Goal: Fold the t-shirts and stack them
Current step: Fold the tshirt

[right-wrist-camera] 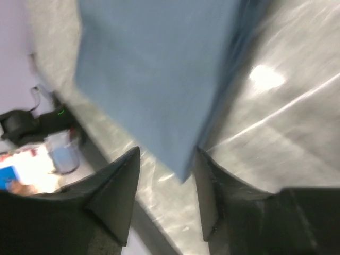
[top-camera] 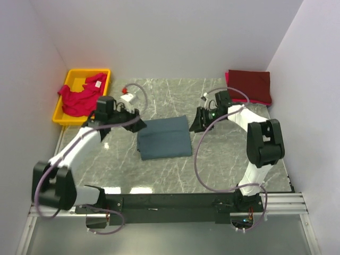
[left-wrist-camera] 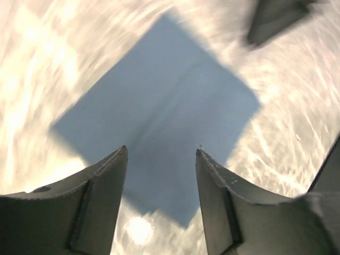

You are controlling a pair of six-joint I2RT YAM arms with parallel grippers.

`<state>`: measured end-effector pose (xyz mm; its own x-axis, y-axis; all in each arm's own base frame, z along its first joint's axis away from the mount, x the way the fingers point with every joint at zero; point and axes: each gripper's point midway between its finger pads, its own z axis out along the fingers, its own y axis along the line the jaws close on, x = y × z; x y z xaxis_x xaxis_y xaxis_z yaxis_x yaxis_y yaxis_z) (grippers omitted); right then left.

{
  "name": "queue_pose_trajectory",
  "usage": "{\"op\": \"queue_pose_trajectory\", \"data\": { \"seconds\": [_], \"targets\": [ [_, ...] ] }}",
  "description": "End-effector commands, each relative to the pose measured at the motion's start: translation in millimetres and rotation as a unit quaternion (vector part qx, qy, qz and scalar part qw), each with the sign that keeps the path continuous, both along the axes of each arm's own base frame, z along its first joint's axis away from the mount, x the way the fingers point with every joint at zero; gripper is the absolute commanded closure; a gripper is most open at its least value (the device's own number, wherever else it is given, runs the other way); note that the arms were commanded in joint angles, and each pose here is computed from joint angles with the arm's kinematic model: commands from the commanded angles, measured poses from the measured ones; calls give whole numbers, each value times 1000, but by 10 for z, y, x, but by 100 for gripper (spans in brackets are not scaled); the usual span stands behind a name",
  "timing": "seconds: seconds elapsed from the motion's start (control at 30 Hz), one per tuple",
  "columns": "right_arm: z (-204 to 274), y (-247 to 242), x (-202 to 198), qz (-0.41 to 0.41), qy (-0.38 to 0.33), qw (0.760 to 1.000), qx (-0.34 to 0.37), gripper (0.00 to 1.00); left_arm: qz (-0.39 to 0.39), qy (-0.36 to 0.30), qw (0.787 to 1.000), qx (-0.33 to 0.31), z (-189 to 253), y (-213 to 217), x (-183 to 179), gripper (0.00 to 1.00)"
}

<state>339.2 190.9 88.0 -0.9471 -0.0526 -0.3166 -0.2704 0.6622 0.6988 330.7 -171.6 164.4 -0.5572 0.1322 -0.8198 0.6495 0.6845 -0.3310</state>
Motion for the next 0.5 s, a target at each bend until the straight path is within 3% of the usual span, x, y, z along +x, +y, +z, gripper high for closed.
{"op": "queue_pose_trajectory", "data": {
  "seconds": [0.0, 0.07, 0.1, 0.17, 0.23, 0.33, 0.4, 0.47],
  "targets": [
    [22, 90, -253, -4, 41, 997, 61, 56, -66, -129, 988, 50, 159, -254, -133, 42],
    [160, 171, -223, -1, 43, 994, 100, 59, -119, -113, 986, 10, 281, -443, -257, 44],
    [233, 231, -161, 5, 32, 992, 122, 60, -141, -59, 988, 4, 121, -497, -324, 46],
    [386, 389, -212, 17, 64, 983, 171, 62, -163, -8, 986, -25, 231, -616, -300, 57],
    [382, 502, -221, 29, 77, 980, 182, 66, -222, 102, 965, -95, 86, -743, -490, 60],
    [294, 709, -377, 59, 103, 977, 175, 66, -210, 223, 939, -154, -199, -765, -777, 60],
    [190, 855, -539, 79, 126, 975, 167, 67, -189, 229, 940, -170, -282, -781, -786, 62],
    [94, 929, -607, 86, 132, 975, 160, 68, -151, 281, 931, -175, -530, -753, -866, 64]
  ]
}}
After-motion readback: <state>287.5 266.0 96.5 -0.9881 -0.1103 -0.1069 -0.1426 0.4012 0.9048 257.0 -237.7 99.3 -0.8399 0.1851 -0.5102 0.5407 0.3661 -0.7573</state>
